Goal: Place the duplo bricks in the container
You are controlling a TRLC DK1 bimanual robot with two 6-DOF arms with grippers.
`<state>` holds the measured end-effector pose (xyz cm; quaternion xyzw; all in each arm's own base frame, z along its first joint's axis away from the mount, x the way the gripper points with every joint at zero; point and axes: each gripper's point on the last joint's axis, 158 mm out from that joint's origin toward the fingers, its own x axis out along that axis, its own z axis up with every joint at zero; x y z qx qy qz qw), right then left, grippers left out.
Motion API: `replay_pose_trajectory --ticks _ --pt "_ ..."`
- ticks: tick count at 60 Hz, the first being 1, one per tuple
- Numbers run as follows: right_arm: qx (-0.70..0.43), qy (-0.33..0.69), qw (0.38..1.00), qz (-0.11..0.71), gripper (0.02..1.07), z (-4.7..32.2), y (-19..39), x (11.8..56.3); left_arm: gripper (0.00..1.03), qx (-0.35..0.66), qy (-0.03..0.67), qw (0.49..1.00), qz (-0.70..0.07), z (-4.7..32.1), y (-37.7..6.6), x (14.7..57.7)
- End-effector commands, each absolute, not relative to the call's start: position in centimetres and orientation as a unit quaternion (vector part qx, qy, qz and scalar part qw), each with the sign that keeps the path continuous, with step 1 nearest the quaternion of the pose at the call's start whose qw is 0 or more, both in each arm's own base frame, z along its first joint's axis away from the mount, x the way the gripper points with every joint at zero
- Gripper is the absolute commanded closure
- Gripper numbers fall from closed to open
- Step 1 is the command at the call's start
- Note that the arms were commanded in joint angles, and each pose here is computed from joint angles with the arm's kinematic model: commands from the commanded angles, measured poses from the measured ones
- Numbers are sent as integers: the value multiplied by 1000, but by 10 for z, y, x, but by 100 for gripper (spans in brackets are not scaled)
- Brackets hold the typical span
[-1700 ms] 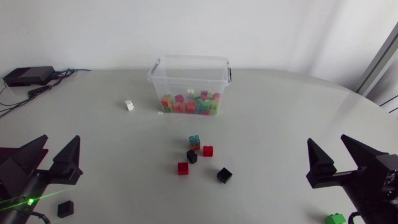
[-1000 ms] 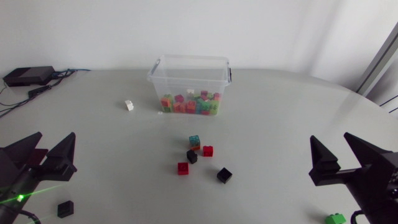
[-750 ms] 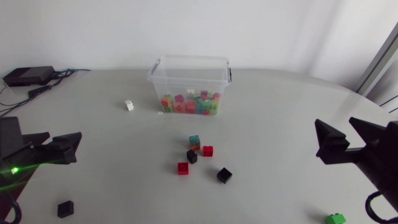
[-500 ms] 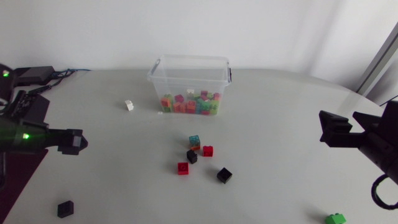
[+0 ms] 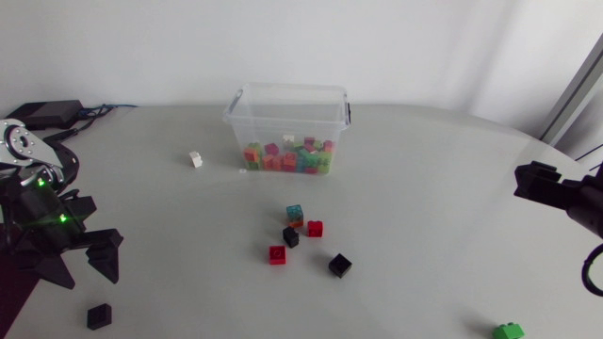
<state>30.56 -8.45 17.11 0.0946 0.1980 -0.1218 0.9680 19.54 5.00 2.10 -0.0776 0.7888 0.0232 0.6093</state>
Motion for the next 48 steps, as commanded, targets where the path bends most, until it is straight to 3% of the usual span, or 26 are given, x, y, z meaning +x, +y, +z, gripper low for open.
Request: replay_pose_trajectory --ticks 1,6,16,29,36,48 --pt "114 195 965 -132 6 175 -94 310 7 -79 806 586 24 19 58 189" --pt "117 193 964 -139 6 173 -100 312 12 -84 821 564 25 12 59 177" --pt "126 199 961 -142 6 162 -109 319 12 -77 865 496 25 -11 58 147" --pt "149 201 958 -142 6 150 -126 321 13 -81 876 474 38 -35 56 140" --pt "147 204 957 -146 6 147 -133 319 24 -84 874 476 52 -43 54 144" --pt "141 203 956 -156 6 150 -145 315 51 -94 860 495 74 -43 57 151"
